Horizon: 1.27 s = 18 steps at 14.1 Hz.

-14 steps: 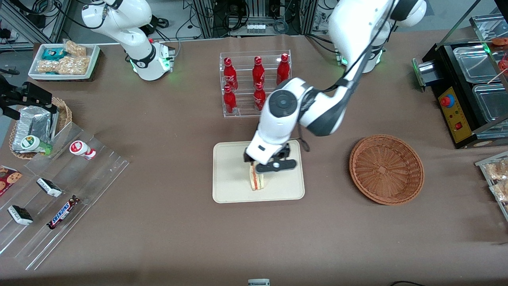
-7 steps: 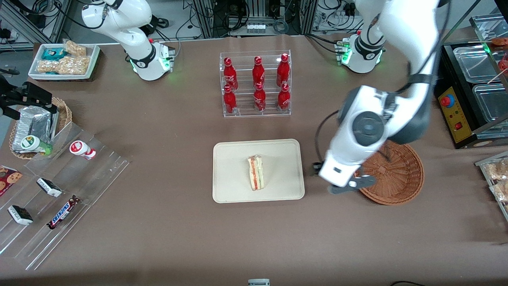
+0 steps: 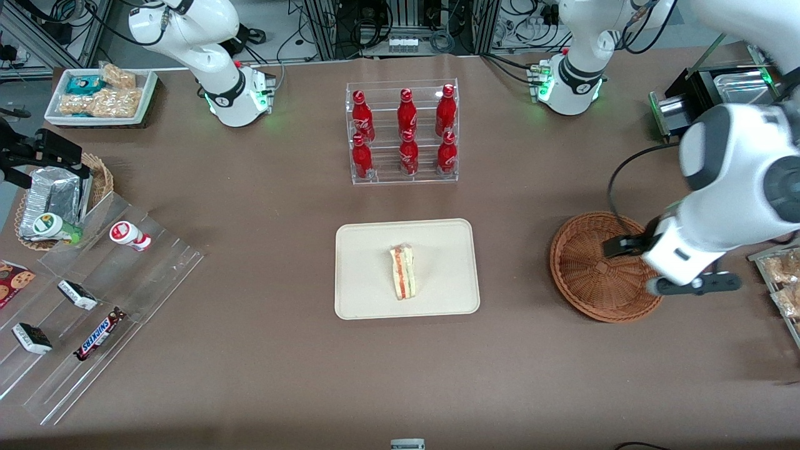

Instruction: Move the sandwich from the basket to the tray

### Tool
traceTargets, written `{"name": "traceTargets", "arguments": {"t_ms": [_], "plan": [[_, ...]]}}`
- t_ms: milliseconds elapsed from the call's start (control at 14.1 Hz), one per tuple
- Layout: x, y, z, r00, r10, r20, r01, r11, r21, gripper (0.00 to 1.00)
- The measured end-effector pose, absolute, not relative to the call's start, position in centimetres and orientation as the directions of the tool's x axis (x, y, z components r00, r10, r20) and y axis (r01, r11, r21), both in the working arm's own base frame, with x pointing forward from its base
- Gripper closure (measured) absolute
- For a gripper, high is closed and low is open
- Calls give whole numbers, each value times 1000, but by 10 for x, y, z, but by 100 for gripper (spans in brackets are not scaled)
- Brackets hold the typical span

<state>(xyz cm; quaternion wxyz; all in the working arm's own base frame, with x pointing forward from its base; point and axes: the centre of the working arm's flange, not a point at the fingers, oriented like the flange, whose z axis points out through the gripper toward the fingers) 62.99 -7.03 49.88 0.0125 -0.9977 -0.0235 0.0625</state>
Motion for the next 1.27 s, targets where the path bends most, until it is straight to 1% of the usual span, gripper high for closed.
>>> {"name": "traceTargets", "arguments": {"t_ms": [212,424,566,778,1273], "plan": [[612,-56,529,989,60,-135,57,-998,-28,0],[594,-46,560,988,78,-131,77,-997,-8,0],[582,-42,572,989,84,-124,85,-996,-2,0],[571,-44,573,987,83,-135,86,-996,16,0],[570,-38,569,985,95,-141,98,-995,17,0]]}}
